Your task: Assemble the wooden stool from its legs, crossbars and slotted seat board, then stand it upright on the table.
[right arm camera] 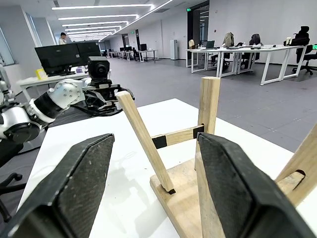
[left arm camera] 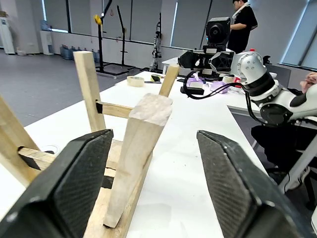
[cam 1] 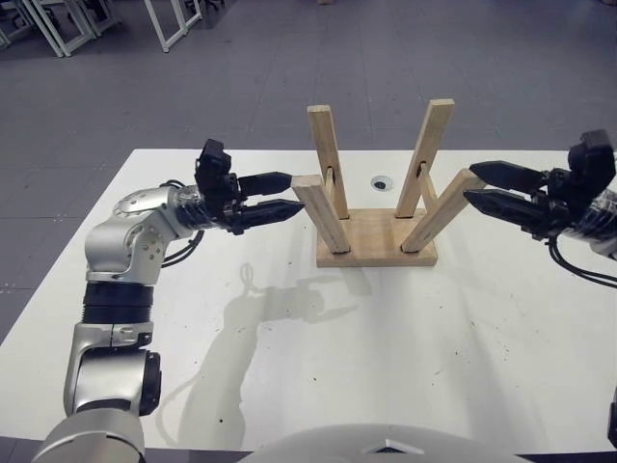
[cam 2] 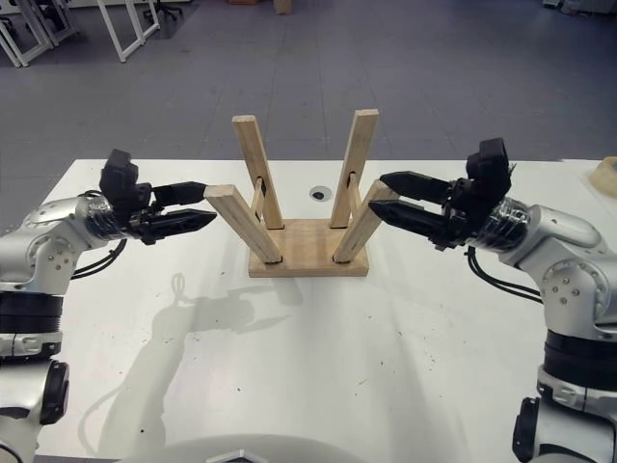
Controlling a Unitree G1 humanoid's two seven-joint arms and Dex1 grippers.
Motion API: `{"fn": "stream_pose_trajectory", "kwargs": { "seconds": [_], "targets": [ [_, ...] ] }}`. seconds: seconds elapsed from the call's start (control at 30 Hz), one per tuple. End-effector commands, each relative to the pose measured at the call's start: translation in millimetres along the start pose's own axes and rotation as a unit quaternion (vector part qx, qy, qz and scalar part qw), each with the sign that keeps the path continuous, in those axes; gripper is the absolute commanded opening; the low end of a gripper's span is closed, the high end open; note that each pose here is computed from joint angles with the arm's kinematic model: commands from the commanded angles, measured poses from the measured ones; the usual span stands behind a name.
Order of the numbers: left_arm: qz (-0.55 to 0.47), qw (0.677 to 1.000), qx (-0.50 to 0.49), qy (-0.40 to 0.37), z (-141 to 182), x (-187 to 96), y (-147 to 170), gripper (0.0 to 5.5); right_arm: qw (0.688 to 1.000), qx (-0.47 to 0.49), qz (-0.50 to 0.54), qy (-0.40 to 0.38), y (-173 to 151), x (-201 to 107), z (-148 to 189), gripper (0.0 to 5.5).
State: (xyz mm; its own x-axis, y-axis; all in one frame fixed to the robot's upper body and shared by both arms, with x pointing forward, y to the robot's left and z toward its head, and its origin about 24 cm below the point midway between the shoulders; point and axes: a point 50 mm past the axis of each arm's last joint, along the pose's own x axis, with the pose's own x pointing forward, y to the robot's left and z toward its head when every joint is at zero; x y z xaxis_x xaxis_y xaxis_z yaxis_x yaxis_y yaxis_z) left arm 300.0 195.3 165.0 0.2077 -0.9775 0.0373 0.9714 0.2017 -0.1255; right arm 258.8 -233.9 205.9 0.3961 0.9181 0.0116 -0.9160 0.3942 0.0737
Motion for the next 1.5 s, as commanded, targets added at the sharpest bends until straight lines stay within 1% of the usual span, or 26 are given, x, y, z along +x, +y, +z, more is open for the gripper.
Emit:
{"fn": "stream_pose_trajectory", "kwargs": {
  "seconds": [0.03, 0.13, 0.3, 0.37, 0.43, 0.53, 0.6, 0.7, 0.8, 0.93, 1.0, 1.03, 1.07, 1.17, 1.2, 1.23, 1.33, 1.4, 1.43, 1.5],
  "targets": [
    [-0.006, 1.0, 0.012, 0.013, -3, 10, 9, 3.14, 0.999, -0.001, -0.004, 0.04, -14, -1, -8, 3.09],
    [-0.01, 1.0, 0.007, 0.023, -8, 14, 13, 3.14, 1.0, -0.003, -0.004, 0.028, -21, 1, -5, 3.09],
    [-0.039, 0.999, -0.027, 0.026, -17, 24, 6, 3.14, 1.0, -0.026, -0.003, -0.018, -21, -4, 18, 3.09],
    [-0.052, 0.998, -0.039, 0.021, -19, 28, 2, 2.74, 0.999, -0.033, -0.019, -0.017, -25, -10, 21, 3.12],
    [-0.061, 0.997, -0.045, 0.019, -18, 32, 1, 2.48, 0.999, -0.038, -0.039, -0.005, -33, -16, 18, 3.12],
    [-0.066, 0.996, -0.051, 0.018, -16, 37, 2, 1.78, 0.997, -0.043, -0.058, 0.019, -44, -22, 11, 3.12],
    [-0.065, 0.996, -0.055, 0.02, -15, 37, 4, 1.63, 0.997, -0.04, -0.054, 0.036, -50, -22, 5, 3.12],
    [-0.065, 0.996, -0.059, 0.027, -15, 35, 7, 1.59, 0.997, -0.032, -0.039, 0.065, -60, -14, -9, 3.12],
    [-0.072, 0.995, -0.057, 0.043, -16, 34, 11, 1.58, 0.995, -0.03, -0.013, 0.093, -69, 4, -25, 3.12],
    [-0.09, 0.993, -0.038, 0.065, -18, 32, 14, 1.56, 0.992, -0.048, 0.033, 0.113, -69, 24, -30, 3.12],
    [-0.093, 0.993, -0.024, 0.072, -18, 31, 16, 1.54, 0.986, -0.062, 0.076, 0.138, -62, 27, -32, 2.74],
    [-0.093, 0.993, -0.018, 0.074, -18, 31, 17, 1.52, 0.982, -0.066, 0.093, 0.148, -58, 26, -31, 2.49],
    [-0.091, 0.993, -0.015, 0.074, -19, 29, 18, 1.5, 0.98, -0.069, 0.104, 0.158, -55, 22, -31, 2.35],
    [-0.086, 0.993, -0.024, 0.073, -26, 23, 17, 1.43, 0.978, -0.063, 0.111, 0.166, -51, 11, -30, 1.72],
    [-0.088, 0.993, -0.036, 0.068, -28, 21, 15, 1.43, 0.979, -0.054, 0.114, 0.162, -49, 9, -30, 1.47],
    [-0.095, 0.992, -0.053, 0.058, -28, 19, 11, 1.43, 0.98, -0.04, 0.122, 0.154, -46, 8, -30, 1.33],
    [-0.14, 0.985, -0.095, 0.031, -14, 12, -7, 1.43, 0.977, 0.031, 0.183, 0.107, -19, 3, -18, 1.28],
    [-0.158, 0.981, -0.11, 0.015, 5, 9, -15, 1.43, 0.969, 0.077, 0.223, 0.069, -5, 4, -3, 1.22],
    [-0.157, 0.98, -0.118, 0.011, 12, 8, -15, 1.43, 0.966, 0.108, 0.229, 0.047, -5, 5, 3, 1.2],
    [-0.126, 0.976, -0.178, 0.014, 20, 14, -5, 1.43, 0.956, 0.221, 0.193, 0.002, -21, 12, 2, 1.05]
  ]
}}
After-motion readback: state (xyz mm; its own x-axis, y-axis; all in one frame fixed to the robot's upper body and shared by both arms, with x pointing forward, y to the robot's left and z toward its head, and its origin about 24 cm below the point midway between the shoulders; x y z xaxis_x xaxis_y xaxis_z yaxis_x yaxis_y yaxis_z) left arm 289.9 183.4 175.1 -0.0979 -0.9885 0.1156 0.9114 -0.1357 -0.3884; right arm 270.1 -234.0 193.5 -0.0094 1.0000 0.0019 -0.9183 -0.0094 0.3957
